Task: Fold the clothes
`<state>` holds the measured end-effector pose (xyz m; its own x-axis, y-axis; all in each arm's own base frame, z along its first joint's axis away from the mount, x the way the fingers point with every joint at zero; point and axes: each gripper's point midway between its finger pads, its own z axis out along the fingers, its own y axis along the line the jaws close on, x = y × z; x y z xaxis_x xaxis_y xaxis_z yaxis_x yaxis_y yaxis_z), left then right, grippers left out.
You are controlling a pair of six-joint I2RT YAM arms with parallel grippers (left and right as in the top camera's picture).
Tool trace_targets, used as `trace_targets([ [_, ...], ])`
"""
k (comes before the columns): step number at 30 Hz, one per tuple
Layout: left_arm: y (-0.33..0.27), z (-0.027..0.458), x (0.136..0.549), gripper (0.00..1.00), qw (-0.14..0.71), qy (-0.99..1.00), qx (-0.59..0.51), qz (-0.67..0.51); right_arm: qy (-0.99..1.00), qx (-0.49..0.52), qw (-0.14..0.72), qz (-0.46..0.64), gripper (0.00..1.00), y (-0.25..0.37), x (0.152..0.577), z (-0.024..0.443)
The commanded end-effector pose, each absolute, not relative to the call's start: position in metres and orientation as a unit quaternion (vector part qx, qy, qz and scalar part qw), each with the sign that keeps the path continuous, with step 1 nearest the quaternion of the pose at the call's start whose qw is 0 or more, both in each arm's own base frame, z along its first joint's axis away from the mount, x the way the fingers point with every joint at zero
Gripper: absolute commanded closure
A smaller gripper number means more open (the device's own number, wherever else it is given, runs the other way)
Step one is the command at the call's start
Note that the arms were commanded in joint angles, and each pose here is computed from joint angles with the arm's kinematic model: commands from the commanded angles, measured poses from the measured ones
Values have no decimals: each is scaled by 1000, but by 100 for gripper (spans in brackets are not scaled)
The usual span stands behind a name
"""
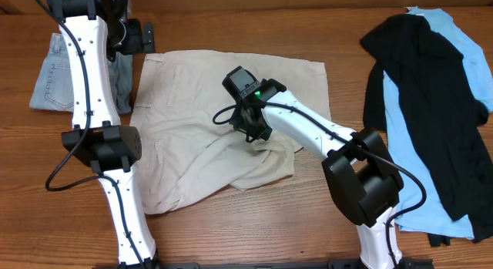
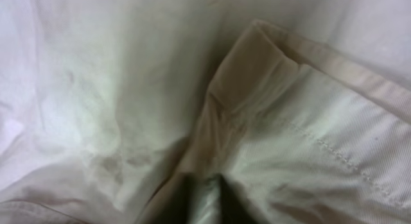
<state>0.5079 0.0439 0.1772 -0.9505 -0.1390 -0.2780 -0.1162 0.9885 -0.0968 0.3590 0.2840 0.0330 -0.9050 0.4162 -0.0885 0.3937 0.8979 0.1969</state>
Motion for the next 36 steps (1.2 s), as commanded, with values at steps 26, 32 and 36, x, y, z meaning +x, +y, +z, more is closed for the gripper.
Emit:
trace_targets([
  [26, 39, 187, 509, 0, 157, 986, -47, -40, 995, 59, -71, -33, 96, 191, 237, 150],
  [32, 40, 187, 509, 0, 157, 986, -35, -37, 989, -45, -141, -25, 96, 244, 156, 134],
  [36, 40, 187, 509, 0, 157, 987, -23, -35, 984, -67, -152, -65, 88, 253, 110, 124],
])
